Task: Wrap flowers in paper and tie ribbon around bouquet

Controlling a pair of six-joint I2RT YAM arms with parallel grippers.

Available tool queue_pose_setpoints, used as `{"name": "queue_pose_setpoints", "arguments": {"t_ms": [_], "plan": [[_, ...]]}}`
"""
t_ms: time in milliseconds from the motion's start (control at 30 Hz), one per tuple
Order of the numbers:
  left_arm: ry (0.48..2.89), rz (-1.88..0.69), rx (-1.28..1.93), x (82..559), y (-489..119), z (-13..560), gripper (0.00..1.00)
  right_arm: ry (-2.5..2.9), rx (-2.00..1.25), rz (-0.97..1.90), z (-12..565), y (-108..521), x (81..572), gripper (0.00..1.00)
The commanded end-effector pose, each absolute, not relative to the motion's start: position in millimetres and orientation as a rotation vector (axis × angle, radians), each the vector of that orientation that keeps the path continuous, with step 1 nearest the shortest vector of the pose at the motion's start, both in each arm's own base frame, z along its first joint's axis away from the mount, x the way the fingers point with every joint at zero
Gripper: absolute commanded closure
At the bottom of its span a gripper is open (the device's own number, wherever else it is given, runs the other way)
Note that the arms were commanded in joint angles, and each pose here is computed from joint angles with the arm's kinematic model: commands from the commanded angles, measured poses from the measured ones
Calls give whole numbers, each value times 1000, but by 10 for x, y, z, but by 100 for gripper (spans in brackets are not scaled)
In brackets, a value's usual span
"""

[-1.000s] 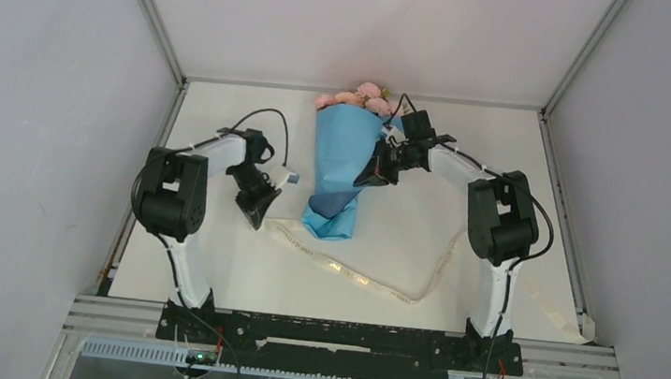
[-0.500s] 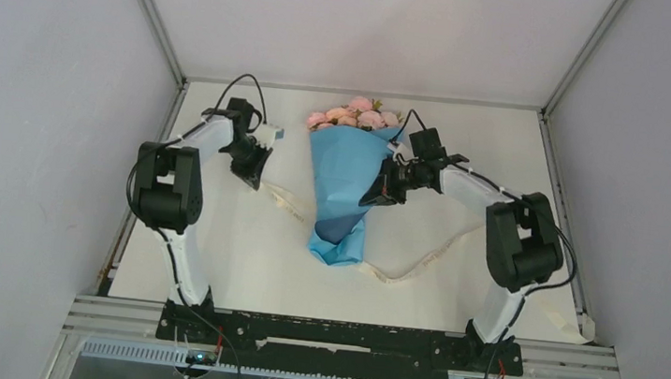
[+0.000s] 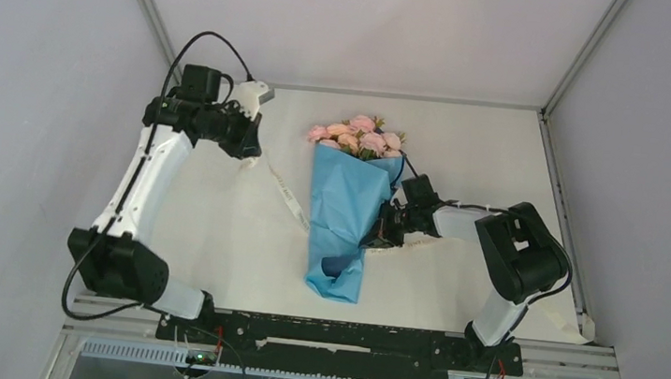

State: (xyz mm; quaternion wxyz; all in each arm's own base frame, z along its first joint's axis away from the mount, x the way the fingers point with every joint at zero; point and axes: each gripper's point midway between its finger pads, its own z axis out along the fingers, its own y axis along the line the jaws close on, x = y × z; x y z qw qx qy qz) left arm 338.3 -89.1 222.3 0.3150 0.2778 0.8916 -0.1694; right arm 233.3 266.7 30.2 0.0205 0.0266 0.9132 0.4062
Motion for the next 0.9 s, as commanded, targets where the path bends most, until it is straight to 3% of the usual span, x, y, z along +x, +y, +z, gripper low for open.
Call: {"name": "queue_pose_setpoints", "arguments": {"t_ms": [0,167,367,567,767,867], "plan": [[2228,-646,1012,2948,-1579,2455,100,2776,92,1224,249,2738,2414,98],[2236,-833,1145,2940,-2543,2037,100,2762,91,1154,280,2693,2435,80],[2527,-991,1158,2934,-3174,997,100,2683,120,1139,534,2645,2517,64],[2635,-965,1146,2920,-3329,428,100,2615,188,1155,747,2603,2502,62],[2691,-923,1147,2918,-3292,173,100,2512,127,860,1019,2307,2420,61],[2699,-960,1151,2850,-3289,143,100,2336,-208,981,1401,2630,2257,73]]}}
